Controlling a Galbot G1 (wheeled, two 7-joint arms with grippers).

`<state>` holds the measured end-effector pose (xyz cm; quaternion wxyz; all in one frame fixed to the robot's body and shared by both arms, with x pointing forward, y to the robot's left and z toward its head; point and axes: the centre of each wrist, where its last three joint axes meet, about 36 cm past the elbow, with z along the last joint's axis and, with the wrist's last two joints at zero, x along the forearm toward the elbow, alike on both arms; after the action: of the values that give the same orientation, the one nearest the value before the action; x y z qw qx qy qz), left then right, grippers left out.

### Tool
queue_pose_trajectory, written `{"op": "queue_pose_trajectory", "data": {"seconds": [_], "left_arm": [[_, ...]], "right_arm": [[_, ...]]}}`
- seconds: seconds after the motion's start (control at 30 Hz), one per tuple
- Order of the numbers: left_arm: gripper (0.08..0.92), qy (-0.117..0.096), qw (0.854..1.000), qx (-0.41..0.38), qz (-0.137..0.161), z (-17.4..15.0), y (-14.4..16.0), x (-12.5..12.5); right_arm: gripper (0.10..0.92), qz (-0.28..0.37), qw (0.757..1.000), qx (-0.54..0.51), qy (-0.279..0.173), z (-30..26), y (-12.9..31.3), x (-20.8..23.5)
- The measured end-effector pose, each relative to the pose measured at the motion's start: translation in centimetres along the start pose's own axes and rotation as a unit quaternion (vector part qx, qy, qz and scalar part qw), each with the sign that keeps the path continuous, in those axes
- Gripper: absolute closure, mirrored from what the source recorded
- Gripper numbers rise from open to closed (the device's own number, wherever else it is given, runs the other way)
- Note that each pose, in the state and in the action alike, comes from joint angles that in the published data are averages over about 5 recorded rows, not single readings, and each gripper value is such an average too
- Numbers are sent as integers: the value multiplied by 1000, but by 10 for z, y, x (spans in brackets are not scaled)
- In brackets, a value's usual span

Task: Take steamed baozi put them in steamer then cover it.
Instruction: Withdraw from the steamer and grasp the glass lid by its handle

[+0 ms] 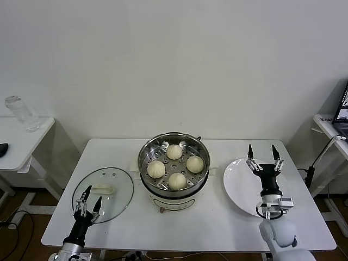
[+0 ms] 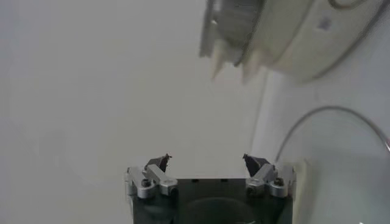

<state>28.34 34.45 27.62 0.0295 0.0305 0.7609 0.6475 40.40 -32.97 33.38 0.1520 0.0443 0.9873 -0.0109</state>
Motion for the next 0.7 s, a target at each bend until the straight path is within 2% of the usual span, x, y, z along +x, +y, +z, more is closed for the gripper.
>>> {"op": "queue_pose_trajectory", "data": {"seconds": [0.27, 0.7], "left_arm": [[177, 15, 1000, -22, -5, 8, -25, -15], [177, 26, 999, -43, -11, 11, -37, -41]], "right_arm": [[200, 13, 1000, 2, 10, 9, 0, 17], [200, 19, 1000, 11, 17, 21, 1, 31]]}}
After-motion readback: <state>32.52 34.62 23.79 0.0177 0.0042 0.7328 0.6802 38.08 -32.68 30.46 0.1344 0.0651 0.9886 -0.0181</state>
